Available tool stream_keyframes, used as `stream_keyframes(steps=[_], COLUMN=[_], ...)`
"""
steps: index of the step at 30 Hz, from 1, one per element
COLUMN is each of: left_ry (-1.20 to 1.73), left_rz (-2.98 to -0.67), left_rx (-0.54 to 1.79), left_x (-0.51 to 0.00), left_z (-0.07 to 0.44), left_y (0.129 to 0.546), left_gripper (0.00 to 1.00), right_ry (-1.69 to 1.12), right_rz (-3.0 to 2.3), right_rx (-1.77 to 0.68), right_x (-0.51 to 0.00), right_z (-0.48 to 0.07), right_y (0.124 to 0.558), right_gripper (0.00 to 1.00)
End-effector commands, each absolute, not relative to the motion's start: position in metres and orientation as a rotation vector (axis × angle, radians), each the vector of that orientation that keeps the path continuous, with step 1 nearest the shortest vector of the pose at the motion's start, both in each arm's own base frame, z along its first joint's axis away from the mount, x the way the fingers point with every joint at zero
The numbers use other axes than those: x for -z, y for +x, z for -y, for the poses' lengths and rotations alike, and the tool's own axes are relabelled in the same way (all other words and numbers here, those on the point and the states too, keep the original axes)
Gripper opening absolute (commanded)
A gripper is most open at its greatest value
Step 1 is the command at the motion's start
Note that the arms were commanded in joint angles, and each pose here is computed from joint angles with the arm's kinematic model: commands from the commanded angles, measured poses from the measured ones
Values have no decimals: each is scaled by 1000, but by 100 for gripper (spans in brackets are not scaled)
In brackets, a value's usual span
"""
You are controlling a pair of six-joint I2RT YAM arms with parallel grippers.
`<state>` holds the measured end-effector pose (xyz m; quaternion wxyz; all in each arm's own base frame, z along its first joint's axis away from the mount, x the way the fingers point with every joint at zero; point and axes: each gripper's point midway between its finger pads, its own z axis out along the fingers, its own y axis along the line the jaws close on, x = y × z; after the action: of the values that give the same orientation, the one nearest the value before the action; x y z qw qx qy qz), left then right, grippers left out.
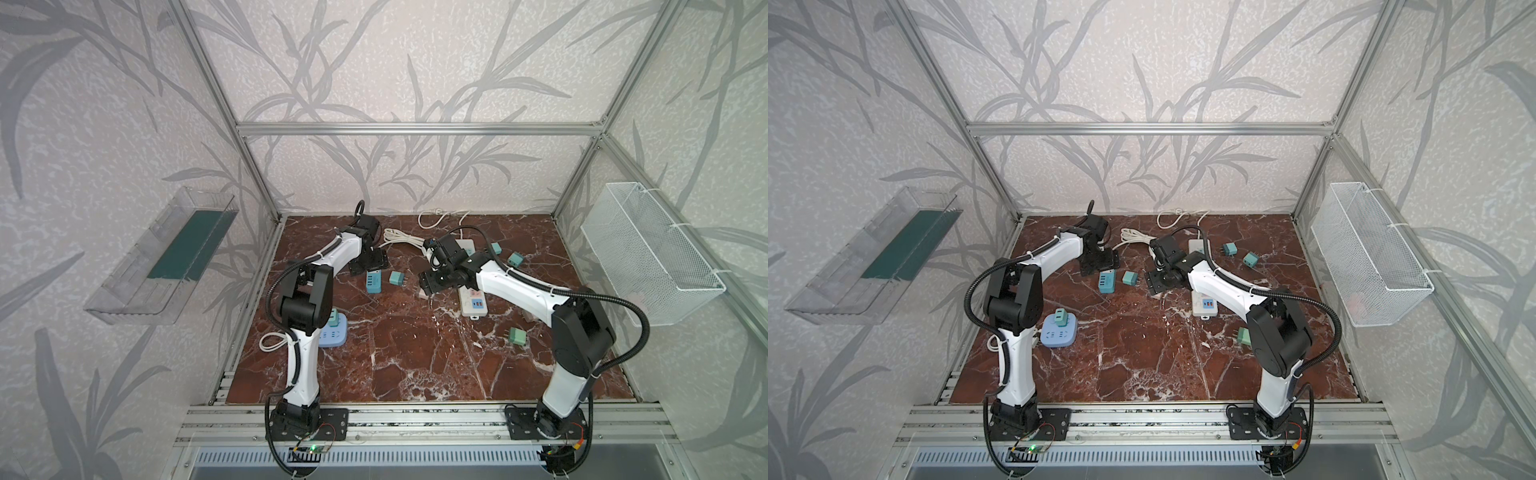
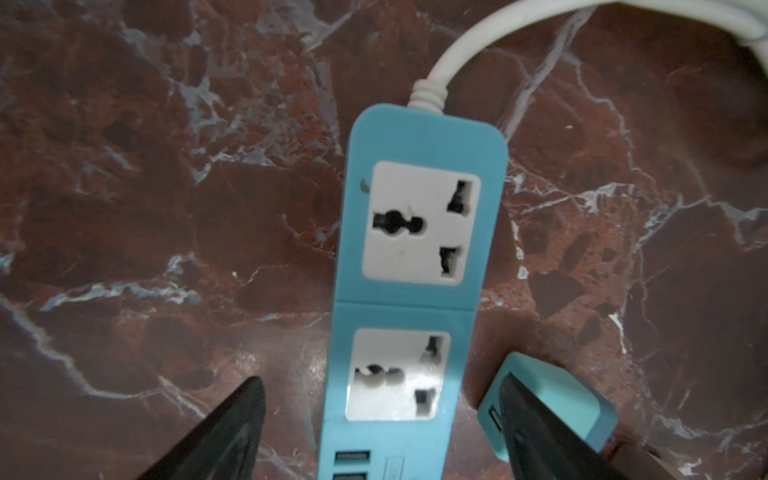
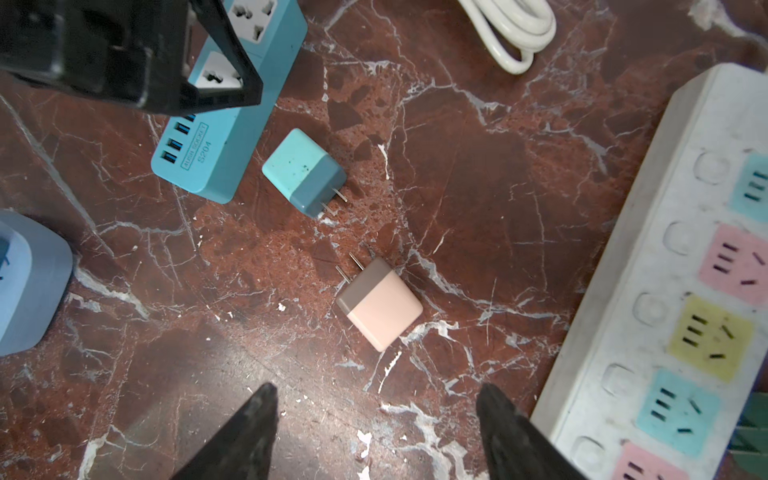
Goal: Insert the plug
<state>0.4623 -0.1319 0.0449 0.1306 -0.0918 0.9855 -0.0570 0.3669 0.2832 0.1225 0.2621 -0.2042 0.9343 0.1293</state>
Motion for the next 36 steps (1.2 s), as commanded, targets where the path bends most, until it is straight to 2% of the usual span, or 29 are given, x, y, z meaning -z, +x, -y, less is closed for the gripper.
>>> stream_keyframes(steps=[1,4,6,9,12,15,20,25,26,27,29,30,31,33,36], left_ry=[-196,-188,-163,-151,-193,-232,-271,-356,-365,-386,-354,-334,-300,-241,-186], left_rz=[-2928,-2936,-2944,-2960,-2943,-2910,-2876,-2880,-2877,-2875,-2883,-2884,-2881,-2837,-2754], left_rx=[53,39,49,95,112,117,98,60,81,102,146,134,136,129,159], left_x=[-41,-35,-30,-26,-26,-32,-39,-28,-25,-23,-24,-29,-36,-63,-109], left_z=[125,127,132,140,142,144,149,152,156,159,168,170,173,178,181], left_y=[452,449,444,432,417,397,360,323,317,312,308,305,304,305,316], left_gripper=[81,68,64,49,39,34,32,29,31,40,60,77,88,99,99], right_ry=[-554,-534,-519,-495,-472,-445,-422,-404,-400,-401,-407,-413,-417,-420,-405], right_rz=[-2490,-2465,-2457,-2467,-2442,-2398,-2346,-2324,-2327,-2339,-2350,-2363,-2380,-2379,-2350], right_rx=[-385,-395,-399,-377,-390,-415,-469,-535,-538,-535,-523,-507,-493,-479,-458], right_x=[-134,-141,-145,-154,-163,-173,-188,-200,-199,-196,-191,-189,-188,-193,-208], right_z=[-277,-268,-262,-247,-236,-226,-217,-211,-209,-207,-204,-202,-199,-194,-184], right_y=[360,355,352,342,331,319,301,283,280,276,273,271,269,265,259], right_gripper=[76,75,75,74,73,73,73,73,73,73,74,74,74,75,75])
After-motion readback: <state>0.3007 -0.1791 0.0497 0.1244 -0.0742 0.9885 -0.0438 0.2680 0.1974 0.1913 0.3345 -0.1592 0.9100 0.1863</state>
